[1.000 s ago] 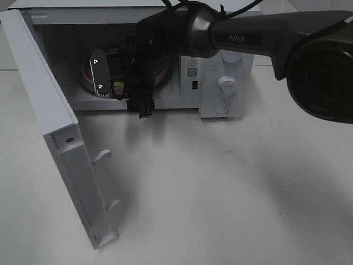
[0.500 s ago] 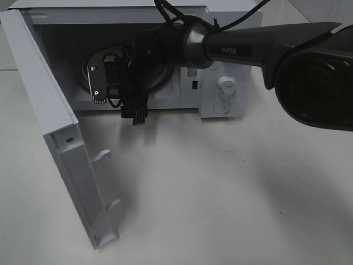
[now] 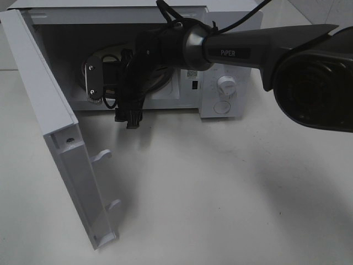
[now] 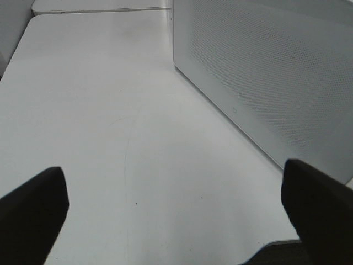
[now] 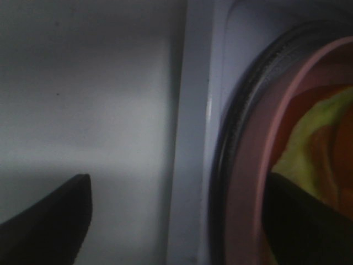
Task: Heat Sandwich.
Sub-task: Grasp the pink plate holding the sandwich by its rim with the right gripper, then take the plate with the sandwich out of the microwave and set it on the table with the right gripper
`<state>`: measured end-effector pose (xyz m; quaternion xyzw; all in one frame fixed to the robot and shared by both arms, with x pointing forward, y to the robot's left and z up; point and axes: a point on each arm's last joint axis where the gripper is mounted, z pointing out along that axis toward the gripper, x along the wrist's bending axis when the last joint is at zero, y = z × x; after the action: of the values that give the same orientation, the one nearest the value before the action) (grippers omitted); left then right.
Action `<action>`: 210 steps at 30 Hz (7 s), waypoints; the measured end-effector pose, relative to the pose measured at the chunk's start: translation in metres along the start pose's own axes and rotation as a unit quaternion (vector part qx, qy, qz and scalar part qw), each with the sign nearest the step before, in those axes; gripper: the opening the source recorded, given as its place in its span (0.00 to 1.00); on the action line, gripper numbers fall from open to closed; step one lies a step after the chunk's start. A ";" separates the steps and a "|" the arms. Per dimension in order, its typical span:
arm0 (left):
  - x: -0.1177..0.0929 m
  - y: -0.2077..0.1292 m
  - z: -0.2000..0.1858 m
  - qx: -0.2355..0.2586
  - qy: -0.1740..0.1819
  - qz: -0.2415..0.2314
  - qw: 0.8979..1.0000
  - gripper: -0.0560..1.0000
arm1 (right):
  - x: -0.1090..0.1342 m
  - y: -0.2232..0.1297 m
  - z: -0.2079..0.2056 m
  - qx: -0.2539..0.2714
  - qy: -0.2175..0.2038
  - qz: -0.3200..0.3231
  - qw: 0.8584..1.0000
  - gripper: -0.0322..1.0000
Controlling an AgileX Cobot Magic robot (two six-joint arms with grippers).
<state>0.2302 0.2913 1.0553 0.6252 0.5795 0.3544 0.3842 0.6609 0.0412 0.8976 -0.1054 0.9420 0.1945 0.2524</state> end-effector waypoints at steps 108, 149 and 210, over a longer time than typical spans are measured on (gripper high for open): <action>0.000 0.000 0.000 0.000 0.000 0.000 1.000 0.98 | 0.116 -0.052 -0.203 -0.015 0.070 -0.168 0.983 0.06; 0.000 0.000 0.000 0.000 0.000 0.000 1.000 0.98 | 0.213 -0.090 -0.305 0.001 0.042 -0.101 0.994 0.06; 0.000 0.000 0.000 0.000 0.000 0.000 1.000 0.98 | 0.199 -0.139 -0.321 0.262 -0.128 0.298 0.909 0.07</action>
<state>0.2302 0.2913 1.0553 0.6252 0.5795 0.3544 0.3842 0.3936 -0.2392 1.0067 0.2757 0.9065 0.0184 0.3192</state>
